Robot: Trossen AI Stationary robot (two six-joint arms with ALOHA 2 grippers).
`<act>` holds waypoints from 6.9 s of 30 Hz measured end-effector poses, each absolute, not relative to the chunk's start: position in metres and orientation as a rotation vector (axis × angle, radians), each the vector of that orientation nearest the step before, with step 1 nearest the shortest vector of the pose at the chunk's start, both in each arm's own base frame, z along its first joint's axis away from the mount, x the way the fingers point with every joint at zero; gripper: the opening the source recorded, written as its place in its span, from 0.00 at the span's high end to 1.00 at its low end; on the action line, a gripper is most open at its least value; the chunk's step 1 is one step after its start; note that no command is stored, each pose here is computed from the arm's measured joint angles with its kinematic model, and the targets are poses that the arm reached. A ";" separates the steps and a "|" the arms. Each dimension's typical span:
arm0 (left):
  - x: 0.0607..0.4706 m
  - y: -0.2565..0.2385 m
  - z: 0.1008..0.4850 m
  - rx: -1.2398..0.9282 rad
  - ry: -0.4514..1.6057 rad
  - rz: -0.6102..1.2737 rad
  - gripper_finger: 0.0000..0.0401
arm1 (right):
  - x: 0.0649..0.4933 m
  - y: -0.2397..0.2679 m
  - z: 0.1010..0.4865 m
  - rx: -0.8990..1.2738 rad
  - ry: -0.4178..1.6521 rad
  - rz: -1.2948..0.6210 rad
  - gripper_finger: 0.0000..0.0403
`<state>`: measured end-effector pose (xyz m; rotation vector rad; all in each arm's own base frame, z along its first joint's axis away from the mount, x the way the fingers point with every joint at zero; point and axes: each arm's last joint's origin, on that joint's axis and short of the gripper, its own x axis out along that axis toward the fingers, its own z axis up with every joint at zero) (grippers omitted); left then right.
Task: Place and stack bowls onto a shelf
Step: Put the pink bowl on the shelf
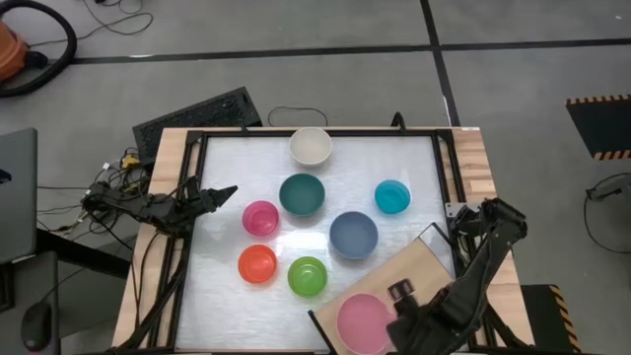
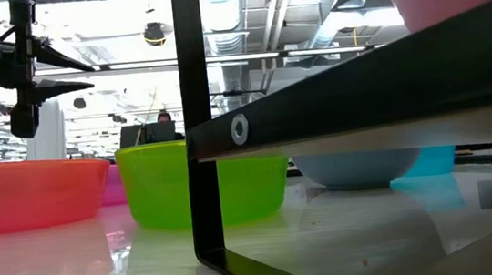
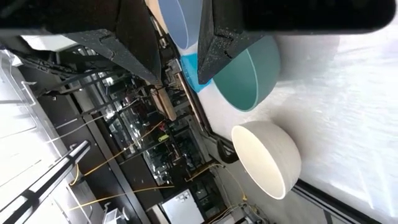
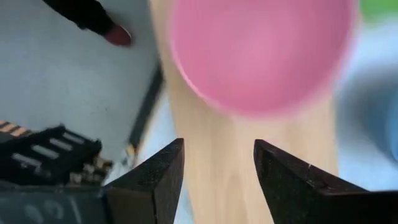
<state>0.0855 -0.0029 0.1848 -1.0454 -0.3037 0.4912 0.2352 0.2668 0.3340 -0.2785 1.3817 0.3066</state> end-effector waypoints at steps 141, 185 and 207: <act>0.209 0.047 0.292 -0.884 0.605 0.453 1.00 | 0.279 0.012 0.417 -0.417 0.509 0.052 0.36; 0.276 0.055 0.328 -0.727 0.935 0.101 1.00 | 0.376 0.026 0.358 -0.853 0.720 0.604 0.36; 0.274 0.054 0.327 -0.750 0.957 0.089 1.00 | 0.381 0.033 0.356 -0.998 0.653 0.666 0.36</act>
